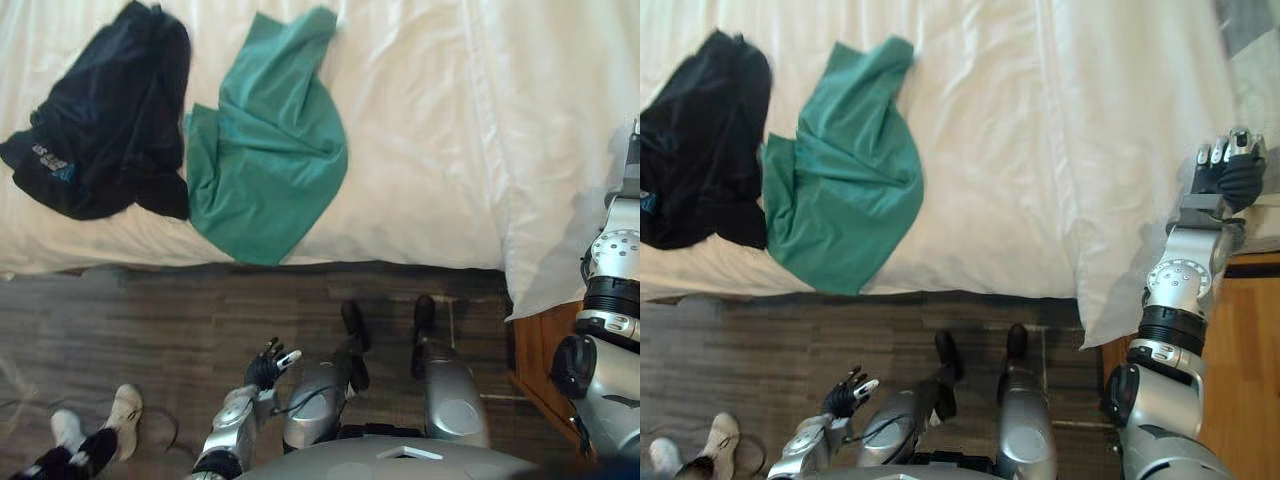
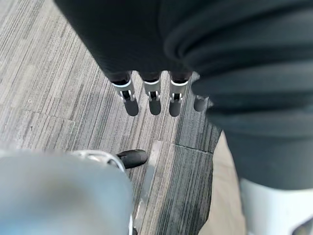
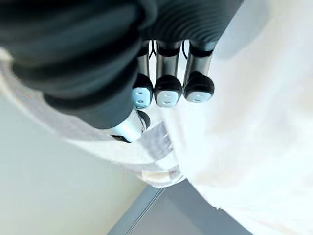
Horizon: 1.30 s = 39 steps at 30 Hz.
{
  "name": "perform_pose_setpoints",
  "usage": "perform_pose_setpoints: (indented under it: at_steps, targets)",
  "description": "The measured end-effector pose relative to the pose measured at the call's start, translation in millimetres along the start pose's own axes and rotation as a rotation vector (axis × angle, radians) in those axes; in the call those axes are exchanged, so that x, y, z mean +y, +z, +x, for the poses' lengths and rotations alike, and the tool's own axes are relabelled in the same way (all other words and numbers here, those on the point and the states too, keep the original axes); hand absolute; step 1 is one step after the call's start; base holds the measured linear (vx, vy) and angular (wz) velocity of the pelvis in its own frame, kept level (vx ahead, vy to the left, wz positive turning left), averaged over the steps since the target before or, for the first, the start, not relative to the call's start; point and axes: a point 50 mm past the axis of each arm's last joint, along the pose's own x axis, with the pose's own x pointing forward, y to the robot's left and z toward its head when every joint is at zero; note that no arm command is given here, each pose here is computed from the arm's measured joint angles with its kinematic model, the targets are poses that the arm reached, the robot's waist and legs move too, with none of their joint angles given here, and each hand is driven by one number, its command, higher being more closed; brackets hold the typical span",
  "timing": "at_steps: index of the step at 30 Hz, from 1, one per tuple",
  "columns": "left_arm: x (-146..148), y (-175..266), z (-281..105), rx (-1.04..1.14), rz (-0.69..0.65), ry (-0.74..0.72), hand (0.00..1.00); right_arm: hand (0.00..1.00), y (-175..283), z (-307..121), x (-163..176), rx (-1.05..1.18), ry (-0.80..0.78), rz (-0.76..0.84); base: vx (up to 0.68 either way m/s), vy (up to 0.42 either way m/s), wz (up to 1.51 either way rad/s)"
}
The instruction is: Tidy the bed and pick cloth on bed and put in laundry
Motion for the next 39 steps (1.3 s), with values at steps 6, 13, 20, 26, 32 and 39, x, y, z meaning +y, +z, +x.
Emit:
perform_pose_setpoints:
  at_steps: [6,13,20,26,32,39]
  targets:
    - [-19.5,1.4,4.6,-0.028,-0.023,-0.042,0.00,1.00,-19.5,-13.2,-9.8,-0.008,-0.029,0.072,0.03,-0.040,0.02]
    - [-19.7,0.0,4.6,-0.070,-0.079,-0.006,0.00,1.00,-57.5,-79.9,-79.8,0.064,-0.272,0.018,0.04,-0.012,0.00]
    - [-23.5,-8.2,4.9,-0.030,-0.063,0.032,0.00,1.00,-87.1,-272.9,-210.8,0.542,-0.965,-0.266,0.09,0.028,0.02]
    - [-10.4,-27.5,-3.9,0.049,-0.096,0.092,0.00,0.00,-72.8,-333.4,-227.5,0.753,-1.030,-0.440,0.10,-0.007,-0.26]
    - [2.3,-35.6,-9.4,0.114,-0.046,0.112,0.00,0.00,-80.4,-349.5,-227.2,0.956,-0.942,-0.589,0.04,-0.013,0.05]
    - [20.2,-47.4,-19.7,0.176,-0.040,0.197,0.00,0.00,-87.7,-343.4,-223.4,1.176,-0.626,-0.774,-0.02,0.003,-0.03]
